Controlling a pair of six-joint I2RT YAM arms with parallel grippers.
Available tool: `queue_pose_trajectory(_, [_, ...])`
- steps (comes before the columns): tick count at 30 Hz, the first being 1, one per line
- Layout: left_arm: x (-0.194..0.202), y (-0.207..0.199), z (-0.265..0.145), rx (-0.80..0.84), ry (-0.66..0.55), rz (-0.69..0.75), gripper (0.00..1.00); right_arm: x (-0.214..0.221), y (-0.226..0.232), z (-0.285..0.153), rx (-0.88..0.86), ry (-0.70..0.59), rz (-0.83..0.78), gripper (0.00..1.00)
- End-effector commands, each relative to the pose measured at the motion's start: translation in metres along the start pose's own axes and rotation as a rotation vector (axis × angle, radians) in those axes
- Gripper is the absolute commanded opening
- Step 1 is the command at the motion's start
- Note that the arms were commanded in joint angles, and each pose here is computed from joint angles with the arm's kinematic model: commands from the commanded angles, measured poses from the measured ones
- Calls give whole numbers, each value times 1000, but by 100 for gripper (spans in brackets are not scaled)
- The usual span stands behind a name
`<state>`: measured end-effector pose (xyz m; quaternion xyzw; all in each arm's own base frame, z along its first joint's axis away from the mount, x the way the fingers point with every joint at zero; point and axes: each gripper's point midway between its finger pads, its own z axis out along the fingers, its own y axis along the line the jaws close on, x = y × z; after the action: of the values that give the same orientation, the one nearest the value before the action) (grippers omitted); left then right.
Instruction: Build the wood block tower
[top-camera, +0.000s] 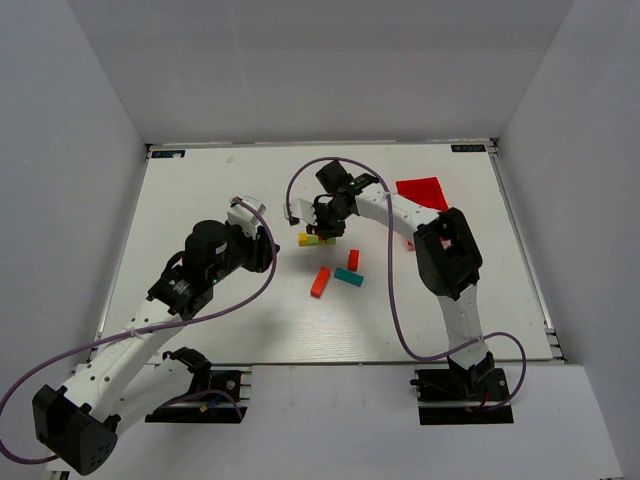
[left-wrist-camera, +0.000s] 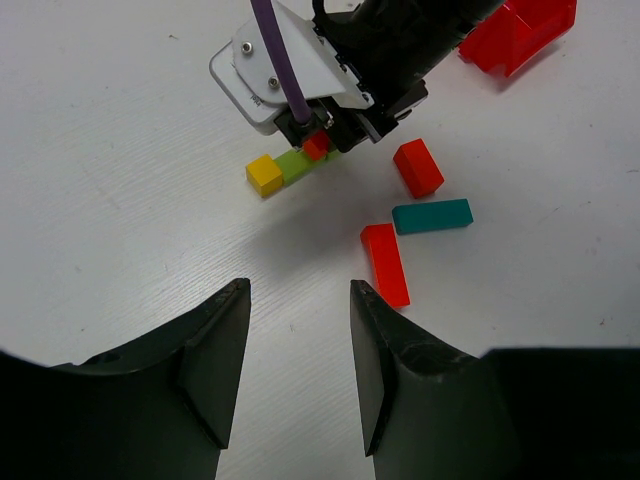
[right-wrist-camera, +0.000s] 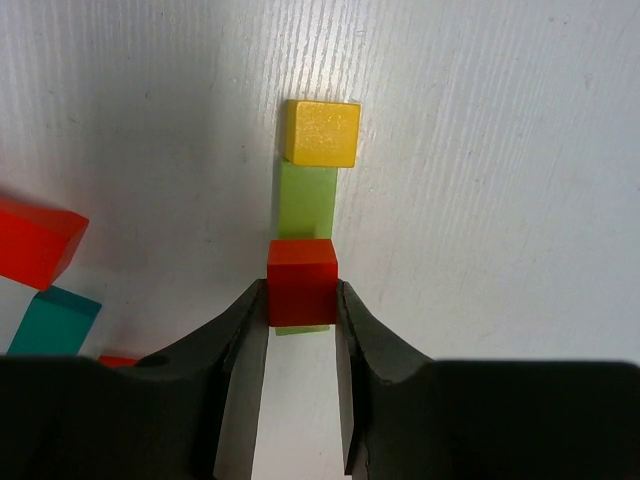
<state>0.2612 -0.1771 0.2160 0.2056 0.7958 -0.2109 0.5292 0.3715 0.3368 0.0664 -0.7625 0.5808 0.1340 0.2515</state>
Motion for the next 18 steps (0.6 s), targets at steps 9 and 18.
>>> queue_pose_trajectory(9, [-12, 0, -5, -2, -41, 2, 55, -16, -9, 2, 21, -36, -5, 18])
queue_pose_trajectory(18, [-12, 0, -5, -2, -41, 2, 55, -16, -9, 7, 22, -33, -3, 19])
